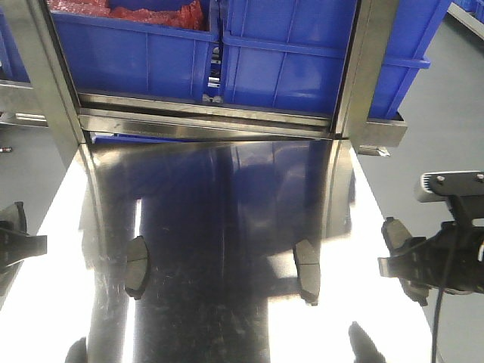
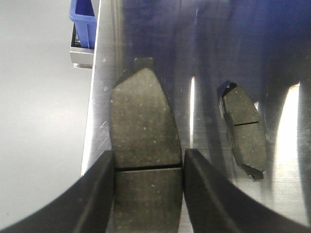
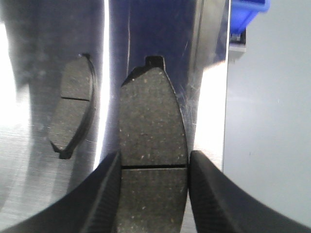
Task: Move and align brake pads A on conveyor
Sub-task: 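Lift the grasped brake pad with the right gripper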
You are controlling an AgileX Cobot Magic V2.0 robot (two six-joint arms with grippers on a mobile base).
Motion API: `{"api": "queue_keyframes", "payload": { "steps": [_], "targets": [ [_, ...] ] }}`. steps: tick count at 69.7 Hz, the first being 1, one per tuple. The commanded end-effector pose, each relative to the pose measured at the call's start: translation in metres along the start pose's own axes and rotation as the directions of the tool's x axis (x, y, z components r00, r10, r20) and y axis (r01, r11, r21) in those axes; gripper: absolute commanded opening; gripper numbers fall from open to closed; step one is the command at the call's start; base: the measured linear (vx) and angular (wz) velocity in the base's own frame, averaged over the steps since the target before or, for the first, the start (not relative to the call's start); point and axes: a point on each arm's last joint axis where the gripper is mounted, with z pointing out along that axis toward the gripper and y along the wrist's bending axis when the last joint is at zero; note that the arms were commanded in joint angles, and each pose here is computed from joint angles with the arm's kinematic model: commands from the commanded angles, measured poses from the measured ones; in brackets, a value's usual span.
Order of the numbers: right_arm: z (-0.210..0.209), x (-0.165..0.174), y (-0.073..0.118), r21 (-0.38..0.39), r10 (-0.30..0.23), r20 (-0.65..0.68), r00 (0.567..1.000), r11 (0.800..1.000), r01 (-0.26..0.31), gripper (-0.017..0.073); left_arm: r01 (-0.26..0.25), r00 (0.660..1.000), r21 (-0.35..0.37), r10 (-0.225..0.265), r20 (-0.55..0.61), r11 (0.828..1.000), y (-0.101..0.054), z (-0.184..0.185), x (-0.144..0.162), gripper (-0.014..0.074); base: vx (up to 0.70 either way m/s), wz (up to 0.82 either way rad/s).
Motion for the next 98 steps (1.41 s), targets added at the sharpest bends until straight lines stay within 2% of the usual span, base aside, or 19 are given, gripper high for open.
{"api": "queue_keyframes", "payload": {
  "steps": [1, 26, 98],
  "targets": [
    [-0.019, -0.012, 0.001, -0.012, -0.001, 0.169, 0.986, 1.0, 0.003, 0.0012, -0.005, 0.995, 0.039, 0.001, 0.101, 0.999, -0.004, -0.009, -0.012, 0.0132, 0.0, 0.0],
    [-0.038, -0.012, 0.001, -0.021, -0.003, 0.272, 0.962, 1.0, 0.009, 0.0013, -0.005, 0.995, 0.039, 0.001, 0.101, 0.999, -0.004, -0.009, -0.012, 0.0132, 0.0, 0.0],
    [-0.038, -0.011, 0.001, -0.02, -0.003, 0.264, 0.964, 1.0, 0.009, 0.0013, -0.005, 0.995, 0.039, 0.001, 0.101, 0.999, -0.004, -0.009, -0.012, 0.0132, 0.0, 0.0]
  ]
}}
